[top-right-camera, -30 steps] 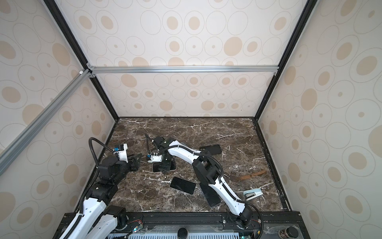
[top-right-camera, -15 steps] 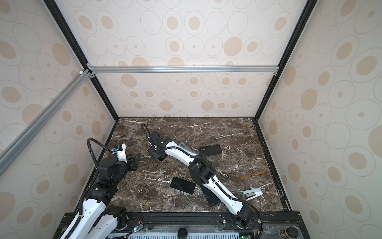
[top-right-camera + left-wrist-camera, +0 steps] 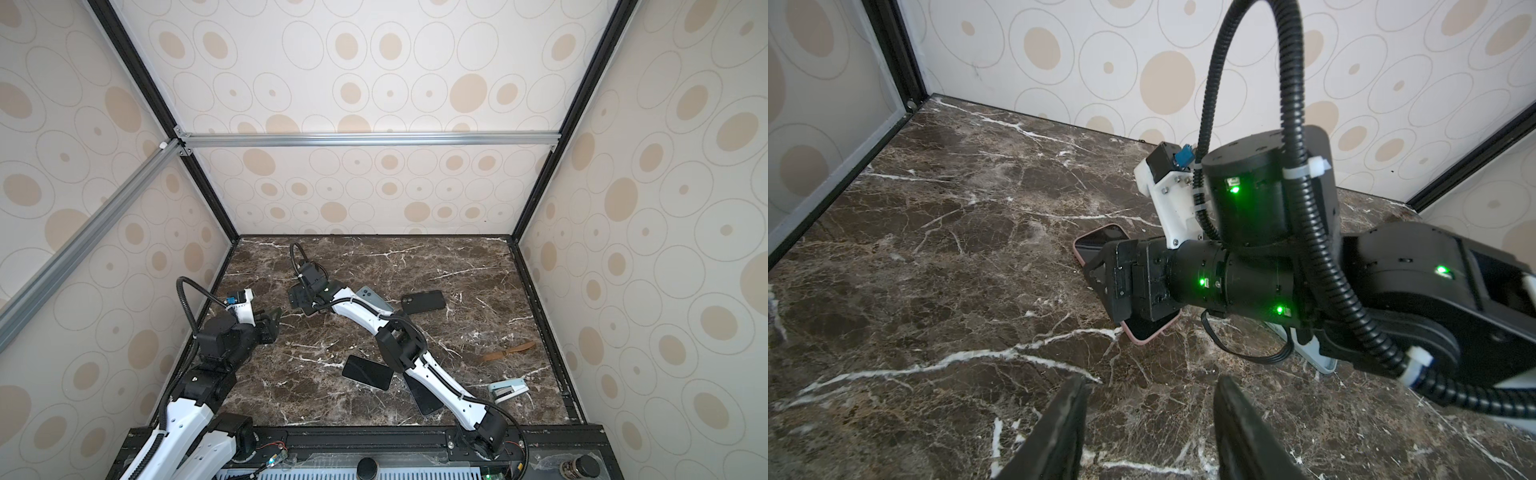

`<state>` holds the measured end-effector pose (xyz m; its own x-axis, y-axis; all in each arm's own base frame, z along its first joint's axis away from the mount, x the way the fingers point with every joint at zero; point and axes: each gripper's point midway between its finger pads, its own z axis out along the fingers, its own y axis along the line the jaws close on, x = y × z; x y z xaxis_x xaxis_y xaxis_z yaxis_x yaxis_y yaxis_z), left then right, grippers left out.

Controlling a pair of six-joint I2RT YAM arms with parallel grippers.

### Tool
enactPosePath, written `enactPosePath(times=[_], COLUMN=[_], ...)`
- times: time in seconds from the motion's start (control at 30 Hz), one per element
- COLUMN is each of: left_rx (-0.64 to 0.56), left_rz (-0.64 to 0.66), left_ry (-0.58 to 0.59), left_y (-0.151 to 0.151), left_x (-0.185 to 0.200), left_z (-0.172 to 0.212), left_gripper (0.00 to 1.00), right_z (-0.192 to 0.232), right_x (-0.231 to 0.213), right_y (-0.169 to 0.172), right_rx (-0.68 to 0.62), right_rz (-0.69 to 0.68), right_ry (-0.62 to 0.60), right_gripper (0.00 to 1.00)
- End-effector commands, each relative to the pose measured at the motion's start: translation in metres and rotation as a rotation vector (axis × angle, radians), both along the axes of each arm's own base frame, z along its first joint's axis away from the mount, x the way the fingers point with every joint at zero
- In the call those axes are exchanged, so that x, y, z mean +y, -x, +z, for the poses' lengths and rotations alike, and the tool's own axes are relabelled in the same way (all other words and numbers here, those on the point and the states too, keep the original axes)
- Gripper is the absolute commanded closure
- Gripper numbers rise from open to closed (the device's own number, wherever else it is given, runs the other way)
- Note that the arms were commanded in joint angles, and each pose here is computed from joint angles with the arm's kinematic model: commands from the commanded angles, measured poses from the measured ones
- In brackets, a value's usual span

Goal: Put the phone into the phone case

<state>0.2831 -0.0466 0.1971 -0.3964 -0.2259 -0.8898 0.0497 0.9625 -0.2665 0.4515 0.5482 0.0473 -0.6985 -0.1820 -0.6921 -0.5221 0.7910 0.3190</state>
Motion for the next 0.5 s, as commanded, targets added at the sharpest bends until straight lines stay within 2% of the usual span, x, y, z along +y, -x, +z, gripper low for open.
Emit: enactPosePath(times=[0.0, 0.13, 0.27, 0.47], left_rx=[0.002, -0.001, -0.027, -0.062], left_rz=[0.015, 0.032, 0.031, -0.135], left_ry=[-0.019, -0.025, -0.028, 0.042], left_y=[0.000, -0.001, -0.001, -0.004], left_x=[0.004, 0.007, 0.007, -0.025], left_z=[0.001, 0.002, 0.009, 0.019], left_gripper=[0.50, 0.50, 0.51, 0.56], right_z=[0.044, 0.099, 0.146, 0.181], right_x=[0.011, 0.011, -0.007, -0.057], right_y=[0.000, 0.007, 0.019, 0.054], right_rx=[-0.035, -0.094, -0.147, -0.219], right_rz=[0.030, 0.093, 0.122, 0.184], right_ry=[-0.095, -0.129, -0.094, -0.013], right_gripper=[0.04, 0.04, 0.03, 0.02])
